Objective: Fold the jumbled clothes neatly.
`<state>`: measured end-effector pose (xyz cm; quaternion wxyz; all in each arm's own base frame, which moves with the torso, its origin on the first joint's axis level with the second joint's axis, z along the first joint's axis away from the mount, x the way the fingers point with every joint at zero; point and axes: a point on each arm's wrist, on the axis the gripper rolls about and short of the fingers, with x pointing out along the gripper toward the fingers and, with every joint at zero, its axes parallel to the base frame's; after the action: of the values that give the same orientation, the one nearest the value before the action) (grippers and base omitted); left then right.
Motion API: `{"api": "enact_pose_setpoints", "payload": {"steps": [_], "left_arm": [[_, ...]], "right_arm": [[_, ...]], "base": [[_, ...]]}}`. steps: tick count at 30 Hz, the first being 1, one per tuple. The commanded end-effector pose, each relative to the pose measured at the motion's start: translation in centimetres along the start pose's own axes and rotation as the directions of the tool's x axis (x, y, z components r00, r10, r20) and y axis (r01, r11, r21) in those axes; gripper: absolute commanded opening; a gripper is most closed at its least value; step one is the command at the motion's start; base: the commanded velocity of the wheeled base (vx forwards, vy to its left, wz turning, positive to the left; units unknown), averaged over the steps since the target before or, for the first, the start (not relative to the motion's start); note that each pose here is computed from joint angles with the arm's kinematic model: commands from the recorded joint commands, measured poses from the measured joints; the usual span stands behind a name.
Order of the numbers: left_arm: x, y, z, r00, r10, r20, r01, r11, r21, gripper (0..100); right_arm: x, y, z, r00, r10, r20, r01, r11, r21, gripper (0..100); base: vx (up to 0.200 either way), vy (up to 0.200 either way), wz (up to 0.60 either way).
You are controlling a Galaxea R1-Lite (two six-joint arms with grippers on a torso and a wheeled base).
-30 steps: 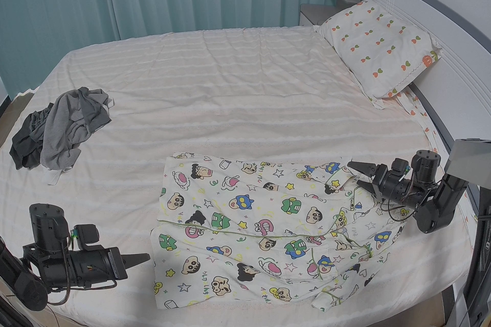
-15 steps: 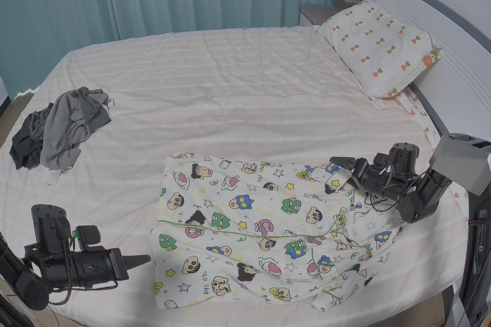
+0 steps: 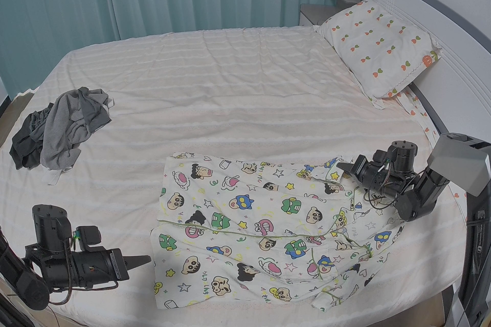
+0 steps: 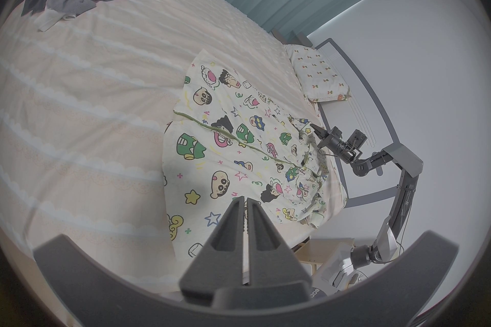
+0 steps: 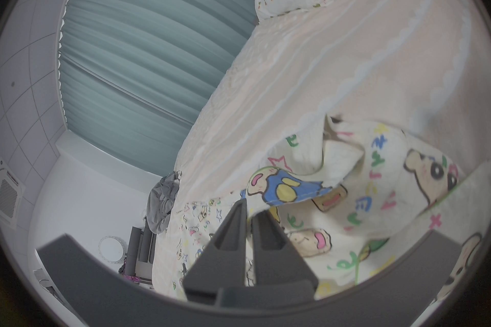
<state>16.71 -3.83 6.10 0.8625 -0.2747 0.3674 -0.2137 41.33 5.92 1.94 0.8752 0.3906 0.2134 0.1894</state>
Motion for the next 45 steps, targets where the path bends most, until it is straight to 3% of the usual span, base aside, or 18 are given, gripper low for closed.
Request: {"api": "enact_pose_setpoints", "payload": {"steps": [1,6,21,22,26,31,35,45], "left_arm": [[-0.1,0.2,-0.4,1.0,0.009,-0.012,-0.009,1.0,-0.01,0],[-0.1,0.2,-0.4,1.0,0.009,-0.012,-0.009,1.0,-0.008,0],[0.0,0.3,-0.4,1.0,0.016,-0.022,-0.017,1.0,-0.014,0],[0.0,0.3,-0.4,1.0,0.019,-0.02,-0.019,1.0,-0.014,0],[0.1,0.4,-0.5,0.999,0.037,-0.014,-0.037,0.999,-0.014,0],[0.1,0.3,-0.5,0.999,0.037,-0.013,-0.037,0.999,-0.011,0],[0.1,0.3,-0.5,0.999,0.038,-0.014,-0.038,0.999,-0.012,0],[0.1,0.3,-0.5,0.999,0.038,-0.014,-0.038,0.999,-0.012,0]], "right_arm": [[1.2,0.9,1.2,0.998,0.03,0.057,-0.029,0.999,-0.031,0],[2.7,1.6,2.7,0.995,0.058,0.082,-0.053,0.997,-0.063,0],[6.8,0.8,4.3,0.999,0.016,0.044,-0.008,0.986,-0.168,0],[6.9,0.9,4.4,0.999,0.022,0.047,-0.013,0.985,-0.171,100],[6.9,1.4,4.9,0.997,0.042,0.072,-0.028,0.983,-0.184,100],[6.9,2.4,6.0,0.981,0.075,0.179,-0.036,0.977,-0.21,100],[6.7,3.0,6.5,0.973,0.103,0.208,-0.065,0.981,-0.181,100],[5.0,2.5,5.2,0.987,0.055,0.152,-0.035,0.991,-0.13,100]], "base": [[0.0,0.0,0.0],[0.0,0.0,0.0],[0.0,0.0,0.0],[0.0,0.0,0.0],[0.0,0.0,0.0],[0.0,0.0,0.0],[0.0,0.0,0.0],[0.0,0.0,0.0]]}}
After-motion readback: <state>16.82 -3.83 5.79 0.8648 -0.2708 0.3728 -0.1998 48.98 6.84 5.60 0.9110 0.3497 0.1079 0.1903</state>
